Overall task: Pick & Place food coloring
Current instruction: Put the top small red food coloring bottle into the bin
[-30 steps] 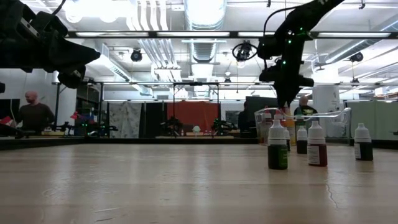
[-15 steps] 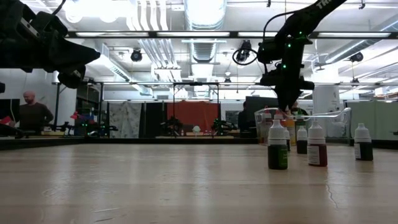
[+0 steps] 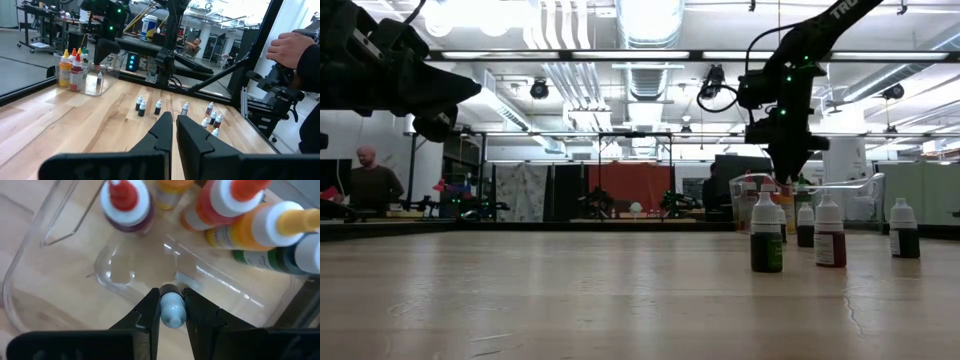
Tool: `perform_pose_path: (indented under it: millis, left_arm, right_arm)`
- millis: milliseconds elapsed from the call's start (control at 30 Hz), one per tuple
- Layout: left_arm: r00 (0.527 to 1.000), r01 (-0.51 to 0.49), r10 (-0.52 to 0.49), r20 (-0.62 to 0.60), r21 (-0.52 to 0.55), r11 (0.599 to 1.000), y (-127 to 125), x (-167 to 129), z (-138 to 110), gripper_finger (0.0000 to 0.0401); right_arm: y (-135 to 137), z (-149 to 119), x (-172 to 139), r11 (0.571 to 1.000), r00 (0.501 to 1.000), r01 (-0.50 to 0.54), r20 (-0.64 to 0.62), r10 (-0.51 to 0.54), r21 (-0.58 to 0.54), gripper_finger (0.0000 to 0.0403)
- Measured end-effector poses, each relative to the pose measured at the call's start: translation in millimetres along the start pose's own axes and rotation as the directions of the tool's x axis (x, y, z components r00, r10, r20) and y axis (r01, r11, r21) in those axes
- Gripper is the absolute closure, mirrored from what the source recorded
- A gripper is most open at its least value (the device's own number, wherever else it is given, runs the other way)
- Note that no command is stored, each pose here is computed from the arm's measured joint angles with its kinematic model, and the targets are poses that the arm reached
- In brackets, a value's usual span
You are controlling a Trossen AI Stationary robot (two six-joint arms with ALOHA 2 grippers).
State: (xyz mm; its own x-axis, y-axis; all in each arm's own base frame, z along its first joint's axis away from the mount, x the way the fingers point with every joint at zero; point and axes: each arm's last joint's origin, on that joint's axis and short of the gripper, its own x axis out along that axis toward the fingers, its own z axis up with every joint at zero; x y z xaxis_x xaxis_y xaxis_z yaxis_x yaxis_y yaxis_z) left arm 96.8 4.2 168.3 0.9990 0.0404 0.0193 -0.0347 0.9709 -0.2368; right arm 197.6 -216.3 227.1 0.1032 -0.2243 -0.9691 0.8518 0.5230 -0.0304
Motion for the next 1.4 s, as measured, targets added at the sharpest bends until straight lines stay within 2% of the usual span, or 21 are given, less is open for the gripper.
perform_pose_path:
  millis: [233, 667, 967, 1400]
  left_arm:
    - [1.000, 0.000, 0.000, 0.000, 0.000, 1.000, 0.0, 0.0, 0.0, 0.0401]
    - [1.000, 0.000, 0.000, 0.000, 0.000, 1.000, 0.0, 0.0, 0.0, 0.0401]
    - [1.000, 0.000, 0.000, 0.000, 0.000, 1.000, 0.0, 0.0, -0.1, 0.0401]
    - [1.000, 0.000, 0.000, 0.000, 0.000, 1.000, 0.0, 0.0, 0.1, 0.0401]
  right_arm:
    - [-0.1, -0.5, 0.1, 0.996, 1.000, -0.002, -0.005, 0.001, -0.091, 0.0339]
    - [-0.7, -3.7, -0.8, 0.998, 1.000, -0.003, -0.024, 0.002, -0.065, 0.0339]
    - [-1.9, -9.5, 12.7, 0.998, 1.000, -0.003, -0.019, 0.002, -0.056, 0.0339]
    - [-6.4, -3.0, 21.9, 1.000, 1.000, 0.003, -0.018, -0.003, -0.018, 0.0339]
